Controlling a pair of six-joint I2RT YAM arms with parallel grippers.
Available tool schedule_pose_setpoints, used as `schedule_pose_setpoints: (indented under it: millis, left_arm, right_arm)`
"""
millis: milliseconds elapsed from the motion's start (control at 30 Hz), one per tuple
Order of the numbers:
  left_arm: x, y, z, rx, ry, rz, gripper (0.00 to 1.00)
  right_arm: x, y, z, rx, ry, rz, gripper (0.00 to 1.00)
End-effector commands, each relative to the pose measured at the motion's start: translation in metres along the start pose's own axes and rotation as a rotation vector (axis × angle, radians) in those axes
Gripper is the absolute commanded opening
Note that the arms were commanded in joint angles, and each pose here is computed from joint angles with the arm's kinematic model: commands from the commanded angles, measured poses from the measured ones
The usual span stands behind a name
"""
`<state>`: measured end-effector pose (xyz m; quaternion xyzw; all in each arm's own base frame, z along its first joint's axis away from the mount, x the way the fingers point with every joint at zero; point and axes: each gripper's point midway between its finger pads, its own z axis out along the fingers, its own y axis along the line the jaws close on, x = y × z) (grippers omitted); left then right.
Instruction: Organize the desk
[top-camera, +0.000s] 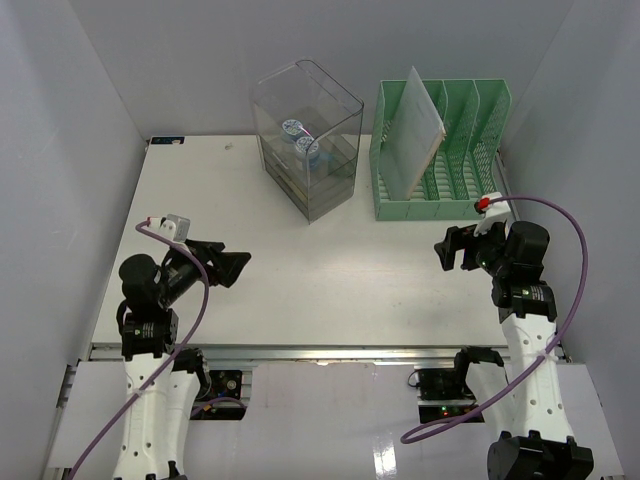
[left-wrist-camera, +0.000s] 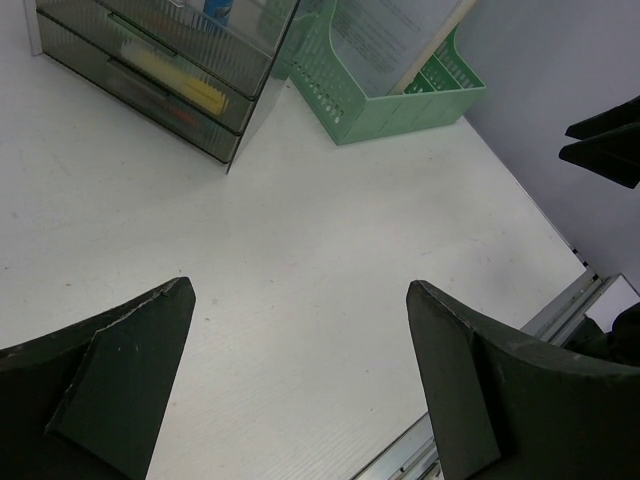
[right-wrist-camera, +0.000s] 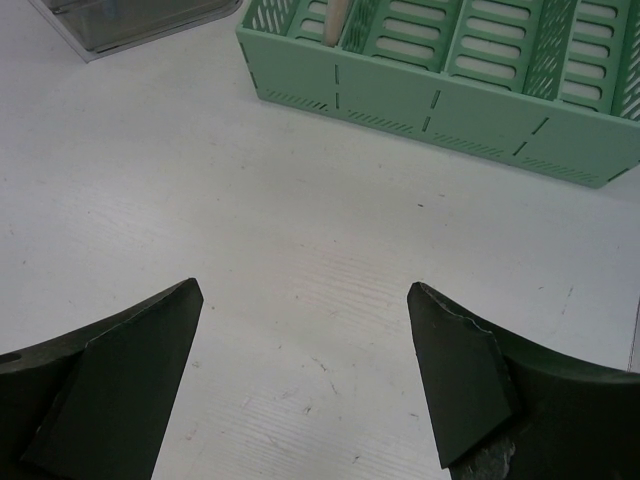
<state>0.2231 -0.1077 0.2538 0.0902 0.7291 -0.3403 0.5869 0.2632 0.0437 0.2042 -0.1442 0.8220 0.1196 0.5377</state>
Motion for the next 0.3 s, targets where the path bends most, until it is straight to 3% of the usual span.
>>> schedule_pose_setpoints:
  millis: [0, 267]
  left_arm:
    - [0.0012, -0.0013, -0.0015, -0.001, -0.001, 0.016, 0.98]
    - [0.0020, 0.0009, -0.0007, -0.016, 0.001, 0.011, 0.98]
  right_arm:
    - [-0.0117, -0.0078, -0.0007, 0.040, -0.038, -0.011, 0.90]
    - [-0.0122, -0.0104, -0.0019, 0.050, -0.052, -0.064, 0.90]
